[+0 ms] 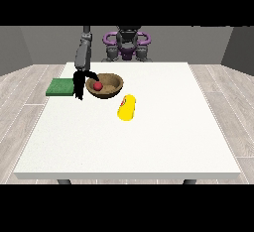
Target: Pick the cup and pour the ball into the bowl, then pick the bowl and place it on the pad
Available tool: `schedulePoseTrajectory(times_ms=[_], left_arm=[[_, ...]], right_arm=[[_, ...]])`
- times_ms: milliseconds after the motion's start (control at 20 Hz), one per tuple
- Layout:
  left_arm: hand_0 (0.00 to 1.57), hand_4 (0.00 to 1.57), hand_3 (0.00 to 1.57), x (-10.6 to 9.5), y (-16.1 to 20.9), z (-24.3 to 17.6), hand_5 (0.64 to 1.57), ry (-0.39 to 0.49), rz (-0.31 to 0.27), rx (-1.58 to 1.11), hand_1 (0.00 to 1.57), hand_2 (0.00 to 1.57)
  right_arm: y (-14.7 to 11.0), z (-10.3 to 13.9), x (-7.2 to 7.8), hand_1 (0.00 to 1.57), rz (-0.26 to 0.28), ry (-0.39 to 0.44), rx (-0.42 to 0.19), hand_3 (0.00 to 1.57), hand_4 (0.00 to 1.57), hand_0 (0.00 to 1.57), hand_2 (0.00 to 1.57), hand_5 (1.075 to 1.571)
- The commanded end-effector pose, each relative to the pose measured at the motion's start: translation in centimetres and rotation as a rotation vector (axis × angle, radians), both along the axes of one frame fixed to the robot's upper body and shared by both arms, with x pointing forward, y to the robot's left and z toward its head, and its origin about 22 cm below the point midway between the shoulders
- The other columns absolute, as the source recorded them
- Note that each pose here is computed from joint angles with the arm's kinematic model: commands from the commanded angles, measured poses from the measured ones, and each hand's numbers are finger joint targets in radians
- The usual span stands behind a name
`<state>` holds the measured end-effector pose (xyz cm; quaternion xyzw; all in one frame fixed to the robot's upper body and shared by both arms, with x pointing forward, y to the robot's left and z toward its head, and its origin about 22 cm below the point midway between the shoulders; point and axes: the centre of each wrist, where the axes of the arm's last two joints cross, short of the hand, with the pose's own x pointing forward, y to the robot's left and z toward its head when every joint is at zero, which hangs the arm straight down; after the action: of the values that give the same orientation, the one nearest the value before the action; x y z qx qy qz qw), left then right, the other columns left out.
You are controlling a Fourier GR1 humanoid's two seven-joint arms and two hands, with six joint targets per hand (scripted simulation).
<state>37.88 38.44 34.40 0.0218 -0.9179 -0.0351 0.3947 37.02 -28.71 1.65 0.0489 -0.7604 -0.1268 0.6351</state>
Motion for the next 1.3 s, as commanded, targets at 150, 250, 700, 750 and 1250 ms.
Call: schedulePoseTrajectory(times_ms=[150,250,700,750,1250], left_arm=[[0.0,0.0,0.0,-1.7,-0.1,3.4,1.531,-0.047,-0.02,0.027,0.0,0.0],[0.0,0.0,0.0,-2.0,-1.1,4.2,1.529,-0.086,-0.032,0.032,0.0,0.0],[0.0,0.0,0.0,-1.7,-0.4,4.0,1.54,-0.081,-0.053,0.008,0.0,0.0],[0.0,0.0,0.0,-1.8,-1.5,5.5,1.533,-0.07,-0.06,0.012,0.0,0.0],[0.0,0.0,0.0,-2.3,0.2,5.3,1.544,-0.072,-0.062,0.014,0.0,0.0]], right_arm=[[0.6,-1.7,0.9,0.0,-0.033,-0.013,0.022,0.0,0.34,0.0,0.0,1.569],[-0.8,-1.2,1.2,0.0,-0.034,-0.017,0.018,0.0,0.31,0.0,0.0,1.567],[4.4,-0.9,2.2,0.0,-0.046,0.01,-0.01,0.0,0.43,0.0,0.0,1.569],[4.1,1.2,3.5,0.0,-0.038,0.018,-0.04,0.0,0.44,0.0,0.0,1.57],[3.1,-3.0,0.9,1.57,-0.162,0.209,-0.17,1.57,1.17,1.57,1.57,1.405]])
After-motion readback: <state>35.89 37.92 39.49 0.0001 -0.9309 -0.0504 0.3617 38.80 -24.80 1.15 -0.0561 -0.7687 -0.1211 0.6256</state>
